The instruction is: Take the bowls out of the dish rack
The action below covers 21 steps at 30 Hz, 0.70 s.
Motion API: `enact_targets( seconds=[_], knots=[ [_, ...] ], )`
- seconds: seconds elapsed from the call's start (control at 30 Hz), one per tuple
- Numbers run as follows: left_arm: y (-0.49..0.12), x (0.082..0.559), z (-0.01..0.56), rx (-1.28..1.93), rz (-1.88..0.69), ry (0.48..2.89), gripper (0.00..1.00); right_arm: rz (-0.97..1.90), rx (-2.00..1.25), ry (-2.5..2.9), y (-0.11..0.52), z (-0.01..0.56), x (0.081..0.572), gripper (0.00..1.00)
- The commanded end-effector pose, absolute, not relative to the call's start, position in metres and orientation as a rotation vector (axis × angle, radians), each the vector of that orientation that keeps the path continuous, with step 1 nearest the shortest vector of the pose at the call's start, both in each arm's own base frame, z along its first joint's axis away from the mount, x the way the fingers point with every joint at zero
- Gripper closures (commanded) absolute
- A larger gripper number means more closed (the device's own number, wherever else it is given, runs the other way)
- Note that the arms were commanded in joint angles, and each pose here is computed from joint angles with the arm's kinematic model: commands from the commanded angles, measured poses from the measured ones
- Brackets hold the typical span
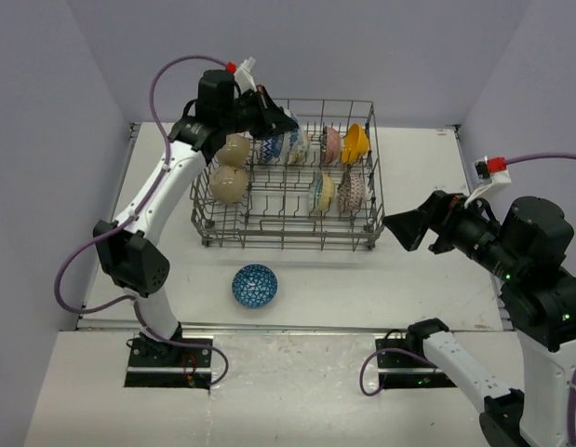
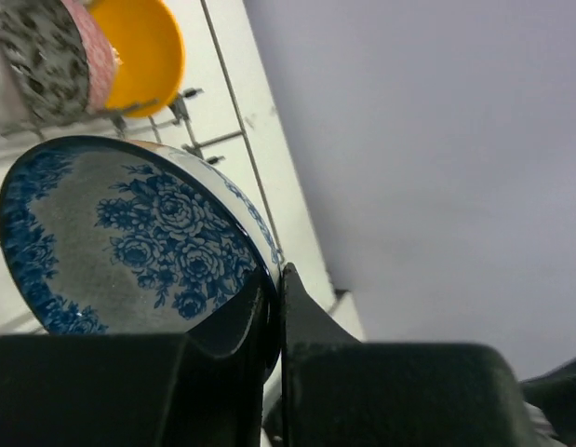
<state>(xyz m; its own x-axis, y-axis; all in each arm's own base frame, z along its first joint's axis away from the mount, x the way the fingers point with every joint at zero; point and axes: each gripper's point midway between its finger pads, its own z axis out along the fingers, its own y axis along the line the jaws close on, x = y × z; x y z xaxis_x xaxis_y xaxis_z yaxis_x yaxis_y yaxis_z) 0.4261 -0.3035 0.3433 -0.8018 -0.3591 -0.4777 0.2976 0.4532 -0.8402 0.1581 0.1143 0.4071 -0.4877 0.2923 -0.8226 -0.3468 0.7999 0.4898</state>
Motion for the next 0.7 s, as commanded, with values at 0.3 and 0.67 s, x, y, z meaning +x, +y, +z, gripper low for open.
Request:
enact_targets(
  seconds=[0.3,0.67],
  knots=[
    [-0.261,0.228,0.344,0.335,-0.587,2.273,1.00,0.568,0.063,1.957,0.085,0.410,0.171,0.01],
    [-0.276,0.119,0.245,0.430,-0.364,2.458,1.00,0.562,0.045,1.963,0.093,0.419,0.197,0.01]
  ],
)
